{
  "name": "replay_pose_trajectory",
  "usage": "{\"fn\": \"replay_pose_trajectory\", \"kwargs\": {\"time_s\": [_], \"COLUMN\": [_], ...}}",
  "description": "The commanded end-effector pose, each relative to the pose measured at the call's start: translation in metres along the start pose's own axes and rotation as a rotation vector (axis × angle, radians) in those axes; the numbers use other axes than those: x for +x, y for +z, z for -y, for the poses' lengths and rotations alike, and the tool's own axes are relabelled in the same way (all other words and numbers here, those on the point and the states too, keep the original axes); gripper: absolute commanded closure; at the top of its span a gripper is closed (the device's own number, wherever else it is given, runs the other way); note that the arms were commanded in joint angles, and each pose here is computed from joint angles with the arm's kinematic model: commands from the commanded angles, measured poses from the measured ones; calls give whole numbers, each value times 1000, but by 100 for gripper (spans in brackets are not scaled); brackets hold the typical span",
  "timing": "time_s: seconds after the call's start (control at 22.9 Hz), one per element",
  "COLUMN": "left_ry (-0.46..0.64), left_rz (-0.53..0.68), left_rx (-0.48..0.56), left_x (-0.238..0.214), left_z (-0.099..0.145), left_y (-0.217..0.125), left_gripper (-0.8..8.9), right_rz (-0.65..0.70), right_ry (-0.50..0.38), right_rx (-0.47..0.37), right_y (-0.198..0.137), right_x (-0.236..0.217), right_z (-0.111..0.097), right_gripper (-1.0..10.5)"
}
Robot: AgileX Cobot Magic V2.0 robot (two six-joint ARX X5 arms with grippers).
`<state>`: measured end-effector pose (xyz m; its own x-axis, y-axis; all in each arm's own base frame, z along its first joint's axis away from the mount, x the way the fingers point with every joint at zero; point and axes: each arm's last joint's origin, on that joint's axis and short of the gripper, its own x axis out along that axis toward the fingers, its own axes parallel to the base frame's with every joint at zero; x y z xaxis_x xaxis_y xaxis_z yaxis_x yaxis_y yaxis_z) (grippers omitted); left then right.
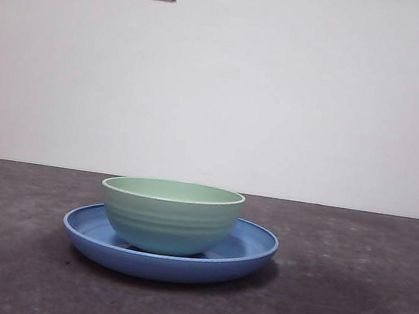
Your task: Place the green bowl on the blue plate
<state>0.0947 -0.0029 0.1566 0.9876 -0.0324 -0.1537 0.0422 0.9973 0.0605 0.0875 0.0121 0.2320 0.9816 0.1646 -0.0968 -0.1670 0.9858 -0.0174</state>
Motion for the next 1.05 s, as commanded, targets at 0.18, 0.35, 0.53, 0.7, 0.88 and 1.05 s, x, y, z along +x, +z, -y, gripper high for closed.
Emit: {"fn": "replay_pose_trajectory", "kwargs": {"time_s": [0.18,0.35,0.53,0.7,0.88,1.05], "left_ry": [0,0,0,0,0,0], "left_rz": [-26,-26,-26,-26,-26,-26], "left_rx": [1,1,1,1,1,1], "left_x": [2,2,2,2,2,2], "left_z": [0,0,0,0,0,0], "left_y": [-7,-7,-7,-7,-7,-7], "left_gripper": [792,792,792,792,792,792], "right_rz": [74,57,39,11,-64,-87], "right_ry": [-107,-129,-142,-149,-145,-139], "right_rx": [-29,-27,-37,-36,-32,-29], "right_y": [-47,-66,-70,-73,-80,-82], "right_x": [13,14,15,15,15,14], "right_z": [6,9,10,10,10,10], "right_gripper": [924,924,924,924,924,924]}}
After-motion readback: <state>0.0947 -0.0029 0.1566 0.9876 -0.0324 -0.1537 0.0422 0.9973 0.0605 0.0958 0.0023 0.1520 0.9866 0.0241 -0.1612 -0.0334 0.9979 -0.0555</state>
